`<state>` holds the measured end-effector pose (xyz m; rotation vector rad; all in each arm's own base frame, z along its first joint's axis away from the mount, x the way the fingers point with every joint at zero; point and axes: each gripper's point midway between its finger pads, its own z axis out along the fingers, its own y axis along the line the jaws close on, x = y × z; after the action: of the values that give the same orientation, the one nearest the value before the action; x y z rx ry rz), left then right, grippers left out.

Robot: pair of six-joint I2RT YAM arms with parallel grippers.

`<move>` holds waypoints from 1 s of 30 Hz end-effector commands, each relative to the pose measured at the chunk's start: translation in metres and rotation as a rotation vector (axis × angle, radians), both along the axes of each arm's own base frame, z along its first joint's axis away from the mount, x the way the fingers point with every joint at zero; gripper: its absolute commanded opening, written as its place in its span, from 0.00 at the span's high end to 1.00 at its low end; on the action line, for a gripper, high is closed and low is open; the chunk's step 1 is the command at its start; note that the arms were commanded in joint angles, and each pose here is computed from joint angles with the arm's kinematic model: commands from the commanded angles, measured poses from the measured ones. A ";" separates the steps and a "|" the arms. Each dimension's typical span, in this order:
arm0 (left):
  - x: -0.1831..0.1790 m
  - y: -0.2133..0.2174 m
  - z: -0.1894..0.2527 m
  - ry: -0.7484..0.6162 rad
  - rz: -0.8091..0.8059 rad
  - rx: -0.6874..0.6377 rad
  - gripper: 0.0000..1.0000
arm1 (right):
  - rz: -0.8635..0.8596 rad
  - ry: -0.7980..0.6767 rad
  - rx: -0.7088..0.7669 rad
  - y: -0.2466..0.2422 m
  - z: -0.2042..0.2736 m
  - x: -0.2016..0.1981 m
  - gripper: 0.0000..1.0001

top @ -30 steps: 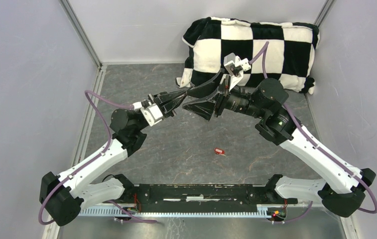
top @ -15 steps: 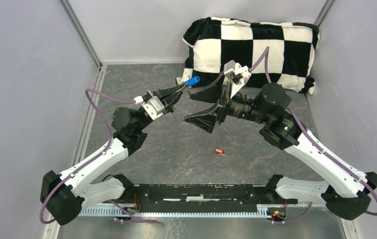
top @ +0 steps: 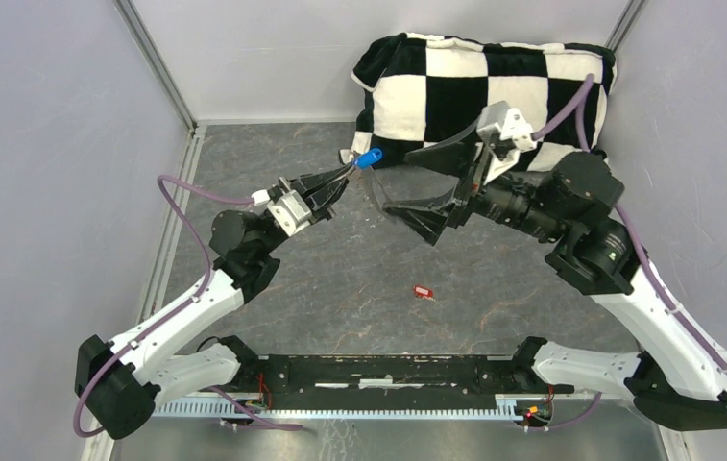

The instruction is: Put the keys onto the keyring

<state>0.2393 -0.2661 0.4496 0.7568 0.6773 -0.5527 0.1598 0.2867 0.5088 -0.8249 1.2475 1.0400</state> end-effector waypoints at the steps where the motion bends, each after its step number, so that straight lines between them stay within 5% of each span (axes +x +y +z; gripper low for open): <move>1: -0.020 0.007 0.018 -0.060 -0.048 -0.035 0.98 | -0.219 0.024 0.041 -0.025 0.003 0.031 0.02; 14: -0.027 0.009 0.022 -0.078 -0.064 -0.040 0.98 | -0.101 0.166 0.184 -0.003 -0.007 0.061 0.02; 30: -0.025 0.009 0.022 -0.076 -0.050 -0.033 0.98 | 0.156 0.236 0.232 0.016 -0.006 0.039 0.02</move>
<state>0.2226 -0.2661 0.4540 0.8002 0.6255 -0.5783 0.2075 0.2989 0.5027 -0.5995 1.2614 1.3569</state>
